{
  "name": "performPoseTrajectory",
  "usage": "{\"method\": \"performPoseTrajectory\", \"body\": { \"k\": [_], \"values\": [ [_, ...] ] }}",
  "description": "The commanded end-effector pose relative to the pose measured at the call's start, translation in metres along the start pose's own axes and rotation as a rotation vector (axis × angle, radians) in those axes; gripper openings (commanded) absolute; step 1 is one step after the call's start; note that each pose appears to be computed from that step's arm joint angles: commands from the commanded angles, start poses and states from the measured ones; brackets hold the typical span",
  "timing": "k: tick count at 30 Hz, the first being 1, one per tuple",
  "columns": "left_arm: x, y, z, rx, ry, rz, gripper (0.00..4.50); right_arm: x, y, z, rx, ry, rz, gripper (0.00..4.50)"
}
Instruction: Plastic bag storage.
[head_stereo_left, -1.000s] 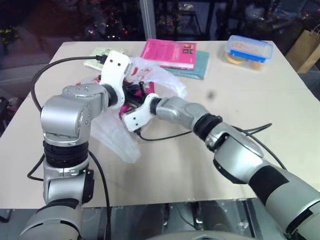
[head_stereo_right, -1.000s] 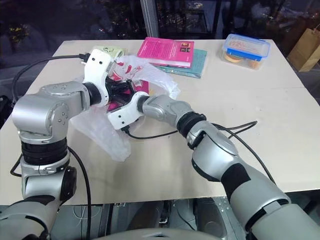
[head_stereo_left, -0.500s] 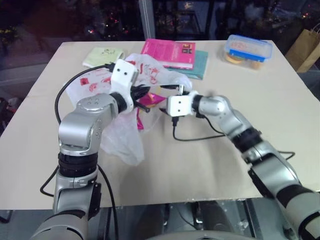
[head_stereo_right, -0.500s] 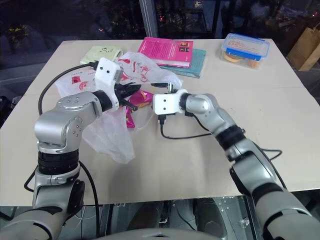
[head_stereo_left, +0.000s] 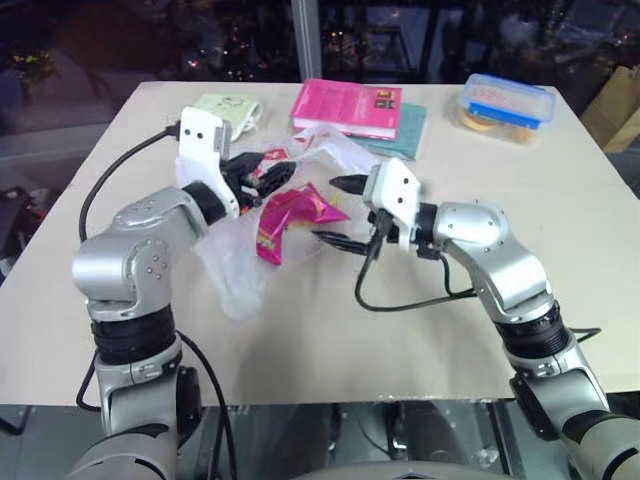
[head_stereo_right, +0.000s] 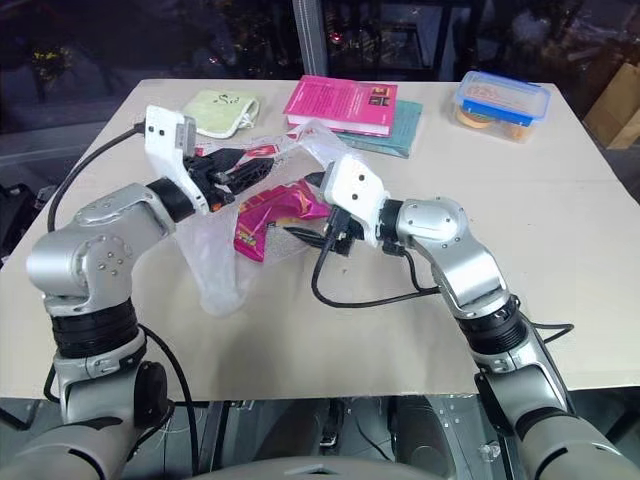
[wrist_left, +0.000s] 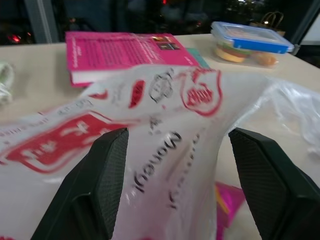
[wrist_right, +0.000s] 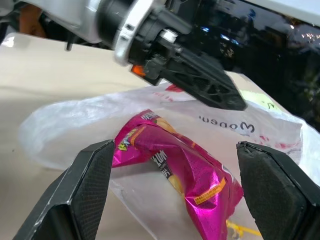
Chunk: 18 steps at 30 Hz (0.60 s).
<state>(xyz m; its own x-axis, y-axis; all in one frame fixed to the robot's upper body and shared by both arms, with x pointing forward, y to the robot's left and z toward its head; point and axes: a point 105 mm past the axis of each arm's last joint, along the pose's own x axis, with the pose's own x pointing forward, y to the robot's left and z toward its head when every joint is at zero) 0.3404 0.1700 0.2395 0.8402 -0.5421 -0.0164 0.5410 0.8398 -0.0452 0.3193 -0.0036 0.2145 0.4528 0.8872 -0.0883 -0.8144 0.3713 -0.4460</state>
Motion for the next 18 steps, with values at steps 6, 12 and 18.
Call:
{"method": "performPoseTrajectory", "body": {
  "k": [6,12,18],
  "values": [
    [-0.083,-0.022,-0.001,0.126,0.044,-0.071,4.16,-0.038,-0.021,-0.002,0.080,0.095,-0.271,4.09],
    [-0.129,-0.019,-0.068,0.085,0.259,0.036,4.48,-0.027,-0.036,-0.030,0.202,0.173,-0.357,4.09],
    [-0.139,-0.020,-0.111,0.164,0.380,0.164,4.48,-0.017,-0.048,-0.048,0.215,0.194,-0.381,4.09]
  ]
}}
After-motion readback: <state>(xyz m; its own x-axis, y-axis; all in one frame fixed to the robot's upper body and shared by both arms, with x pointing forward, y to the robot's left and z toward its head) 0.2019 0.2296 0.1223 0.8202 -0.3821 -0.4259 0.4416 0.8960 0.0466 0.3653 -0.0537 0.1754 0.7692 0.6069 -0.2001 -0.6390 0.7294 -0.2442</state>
